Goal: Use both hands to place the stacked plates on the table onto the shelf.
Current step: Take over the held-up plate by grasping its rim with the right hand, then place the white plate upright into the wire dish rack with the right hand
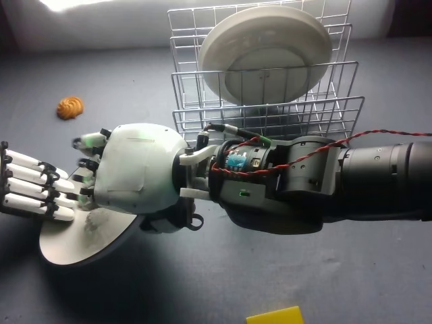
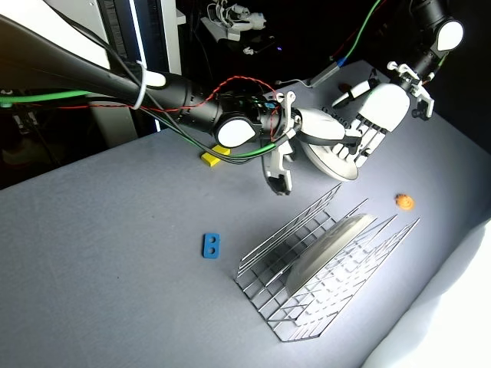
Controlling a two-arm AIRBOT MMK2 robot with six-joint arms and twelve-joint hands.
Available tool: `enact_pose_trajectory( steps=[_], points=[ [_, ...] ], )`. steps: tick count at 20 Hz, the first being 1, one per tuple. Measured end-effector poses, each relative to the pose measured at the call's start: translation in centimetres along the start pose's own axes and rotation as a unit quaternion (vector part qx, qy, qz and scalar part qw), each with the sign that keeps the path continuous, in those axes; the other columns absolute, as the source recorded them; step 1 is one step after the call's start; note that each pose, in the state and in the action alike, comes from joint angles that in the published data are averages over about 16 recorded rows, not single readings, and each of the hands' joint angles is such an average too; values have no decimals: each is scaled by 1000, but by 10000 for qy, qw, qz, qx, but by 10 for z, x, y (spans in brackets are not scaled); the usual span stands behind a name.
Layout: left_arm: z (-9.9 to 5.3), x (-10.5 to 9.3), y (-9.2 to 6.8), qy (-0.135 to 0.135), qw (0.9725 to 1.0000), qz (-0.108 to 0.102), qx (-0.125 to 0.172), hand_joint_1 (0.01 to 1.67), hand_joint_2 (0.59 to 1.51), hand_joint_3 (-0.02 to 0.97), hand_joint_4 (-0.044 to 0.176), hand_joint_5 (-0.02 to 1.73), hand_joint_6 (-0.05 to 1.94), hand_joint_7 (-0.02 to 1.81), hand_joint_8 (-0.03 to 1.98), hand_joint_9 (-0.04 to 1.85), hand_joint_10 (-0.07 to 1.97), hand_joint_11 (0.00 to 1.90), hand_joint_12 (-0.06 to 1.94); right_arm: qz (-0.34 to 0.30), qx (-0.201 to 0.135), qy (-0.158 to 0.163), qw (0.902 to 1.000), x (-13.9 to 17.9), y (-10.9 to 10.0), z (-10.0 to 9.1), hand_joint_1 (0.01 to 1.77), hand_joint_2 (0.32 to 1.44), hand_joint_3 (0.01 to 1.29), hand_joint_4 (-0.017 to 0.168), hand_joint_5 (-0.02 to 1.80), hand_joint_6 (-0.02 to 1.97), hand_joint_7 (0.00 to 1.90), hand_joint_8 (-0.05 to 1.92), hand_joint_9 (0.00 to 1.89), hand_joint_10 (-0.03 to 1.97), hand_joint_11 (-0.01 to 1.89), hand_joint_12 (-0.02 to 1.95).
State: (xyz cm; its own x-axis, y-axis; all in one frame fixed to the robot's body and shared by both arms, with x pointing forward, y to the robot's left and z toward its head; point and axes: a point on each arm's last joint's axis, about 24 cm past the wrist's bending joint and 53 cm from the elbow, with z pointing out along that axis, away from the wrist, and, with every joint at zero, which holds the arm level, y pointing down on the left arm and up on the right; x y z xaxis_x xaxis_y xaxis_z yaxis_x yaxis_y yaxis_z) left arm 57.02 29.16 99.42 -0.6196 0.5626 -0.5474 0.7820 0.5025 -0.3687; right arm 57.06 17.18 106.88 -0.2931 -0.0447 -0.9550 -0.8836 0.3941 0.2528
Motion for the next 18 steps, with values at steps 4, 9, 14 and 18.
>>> enact_pose_trajectory(
  steps=[4, 9, 14, 18],
  points=[
    [1, -5, -2, -40, 10000, 6, 34, 13, 1107, 19, -8, -10, -22, -3, -11, -20, -36, 19, 23, -41, -3, -69, 10000, -3, -1, 1, 1111, 972, 15, -4, 591, 352, 676, 333, 761, 343, 495, 1112],
    [-2, -23, -2, -260, 9996, 16, 55, 13, 1101, 18, -5, -5, -15, 3, -10, -10, -21, 20, 18, -85, -8, -119, 9999, -9, -2, -9, 1166, 1020, 15, -9, 737, 606, 880, 596, 999, 601, 775, 1141],
    [-12, -48, -2, -588, 9982, 36, 55, 14, 1098, 18, -2, 0, -2, 11, -9, 3, -7, 19, 12, -65, -4, -125, 9999, -19, 0, -29, 1193, 1021, 16, -11, 757, 829, 935, 794, 1086, 794, 931, 1116],
    [-24, -67, -1, -869, 9962, 50, 33, 13, 1100, 18, 2, 5, 9, 17, -8, 13, 4, 19, 9, 35, 49, -94, 9999, -33, 3, -51, 1224, 1021, 15, -9, 791, 875, 978, 791, 1098, 865, 946, 1100]
  ],
)
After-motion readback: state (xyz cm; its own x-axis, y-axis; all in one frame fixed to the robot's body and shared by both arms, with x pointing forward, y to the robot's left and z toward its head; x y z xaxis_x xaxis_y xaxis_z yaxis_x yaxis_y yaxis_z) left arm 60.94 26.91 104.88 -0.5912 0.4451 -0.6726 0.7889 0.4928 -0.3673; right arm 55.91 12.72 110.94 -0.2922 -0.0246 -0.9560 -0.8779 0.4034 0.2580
